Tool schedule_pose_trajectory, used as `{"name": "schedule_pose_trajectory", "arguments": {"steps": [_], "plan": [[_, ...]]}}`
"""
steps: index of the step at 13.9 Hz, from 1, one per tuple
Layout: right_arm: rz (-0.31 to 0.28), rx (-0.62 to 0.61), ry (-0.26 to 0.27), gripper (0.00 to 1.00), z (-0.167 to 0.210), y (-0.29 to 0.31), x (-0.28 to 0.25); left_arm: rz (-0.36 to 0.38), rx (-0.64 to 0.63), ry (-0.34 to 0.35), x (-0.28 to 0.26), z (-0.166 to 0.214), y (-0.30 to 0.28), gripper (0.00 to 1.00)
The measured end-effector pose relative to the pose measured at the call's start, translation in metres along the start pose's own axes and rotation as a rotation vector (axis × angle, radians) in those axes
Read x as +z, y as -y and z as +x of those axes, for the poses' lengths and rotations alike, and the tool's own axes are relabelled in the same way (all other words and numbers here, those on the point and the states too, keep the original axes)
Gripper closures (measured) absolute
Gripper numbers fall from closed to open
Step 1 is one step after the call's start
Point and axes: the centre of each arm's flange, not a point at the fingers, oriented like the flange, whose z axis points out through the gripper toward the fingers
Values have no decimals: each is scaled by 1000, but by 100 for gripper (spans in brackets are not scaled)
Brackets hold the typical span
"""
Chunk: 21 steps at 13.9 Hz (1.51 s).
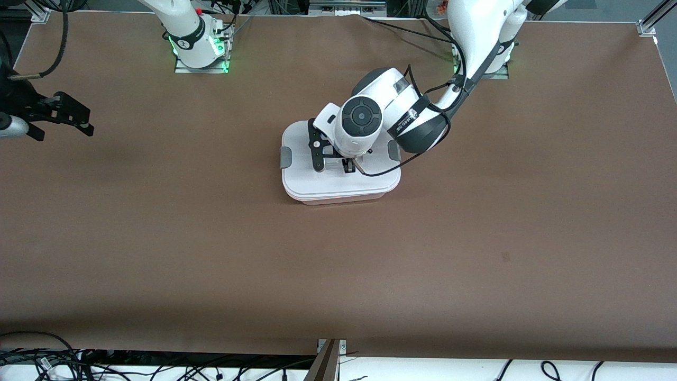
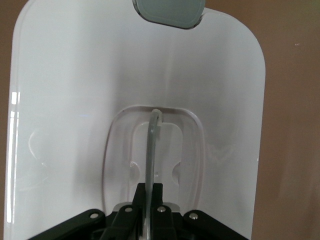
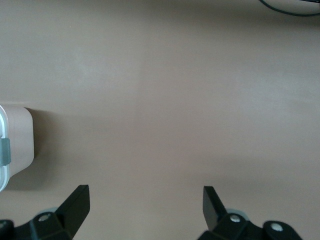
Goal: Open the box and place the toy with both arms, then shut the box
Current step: 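Lower the lid onto the tub and press it down with the left gripper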
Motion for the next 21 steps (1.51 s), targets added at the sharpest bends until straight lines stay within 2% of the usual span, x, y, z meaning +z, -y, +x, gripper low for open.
{"name": "schedule_pose_trajectory", "arguments": {"steps": [7,21], "plan": [[0,-1,-1,0,0,1,-1,1,-109,0,0,0,0,93],[0,-1,-1,0,0,1,0,5,-134,-4,1,-1,1,93]]}}
